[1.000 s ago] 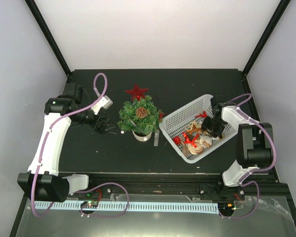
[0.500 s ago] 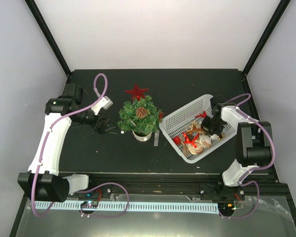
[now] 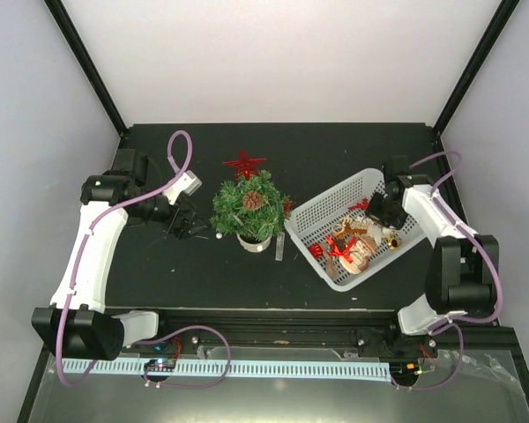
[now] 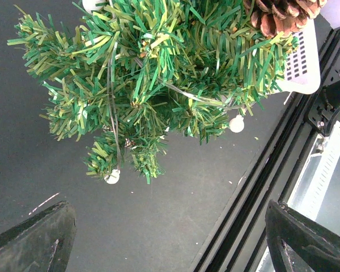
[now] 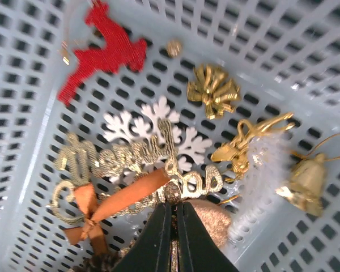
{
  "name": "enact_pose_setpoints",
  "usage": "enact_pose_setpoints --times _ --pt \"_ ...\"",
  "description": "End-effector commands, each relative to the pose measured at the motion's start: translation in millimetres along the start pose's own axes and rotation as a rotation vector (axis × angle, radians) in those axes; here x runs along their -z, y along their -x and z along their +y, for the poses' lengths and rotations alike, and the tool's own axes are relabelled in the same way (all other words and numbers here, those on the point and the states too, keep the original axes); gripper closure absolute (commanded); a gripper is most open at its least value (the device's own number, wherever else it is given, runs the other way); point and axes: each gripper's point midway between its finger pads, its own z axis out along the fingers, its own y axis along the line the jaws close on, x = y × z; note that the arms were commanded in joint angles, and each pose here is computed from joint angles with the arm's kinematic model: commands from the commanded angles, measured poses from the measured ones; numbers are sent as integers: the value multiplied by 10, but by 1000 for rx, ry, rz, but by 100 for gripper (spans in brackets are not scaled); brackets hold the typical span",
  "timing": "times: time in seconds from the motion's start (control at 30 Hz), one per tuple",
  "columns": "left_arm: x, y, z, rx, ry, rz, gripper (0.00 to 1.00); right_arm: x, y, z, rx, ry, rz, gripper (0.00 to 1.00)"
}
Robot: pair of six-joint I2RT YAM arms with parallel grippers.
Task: Decorate the small christmas tree
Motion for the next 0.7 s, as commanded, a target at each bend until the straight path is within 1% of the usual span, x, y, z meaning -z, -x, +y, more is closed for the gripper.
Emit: enact_pose_setpoints --times 0.0,0.1,0.17,0.23,0.3,0.43,0.5,0.63,0.67 --pt "33 88 18 -29 1 -33 9 415 220 -18 56 -45 -156 95" --pt "49 108 25 -33 9 -35 9 642 234 71 106 -47 -230 95" --pt "53 110 28 -33 12 -33 9 861 236 193 167 -51 -310 95" --pt "55 108 34 -34 15 -29 9 1059 225 326 206 -10 -367 94" --pt "60 109 37 -34 19 -28 8 1203 209 359 204 20 -397 94" --pt "61 105 42 -30 22 -25 8 1465 141 484 222 124 -443 94" --pt "68 108 43 -24 24 -25 8 1668 61 639 267 207 -478 93" --pt "103 147 64 -8 34 -42 8 2302 -187 1071 417 379 -579 90" --pt "117 159 76 -1 37 -49 8 2534 -251 1187 449 427 -605 90"
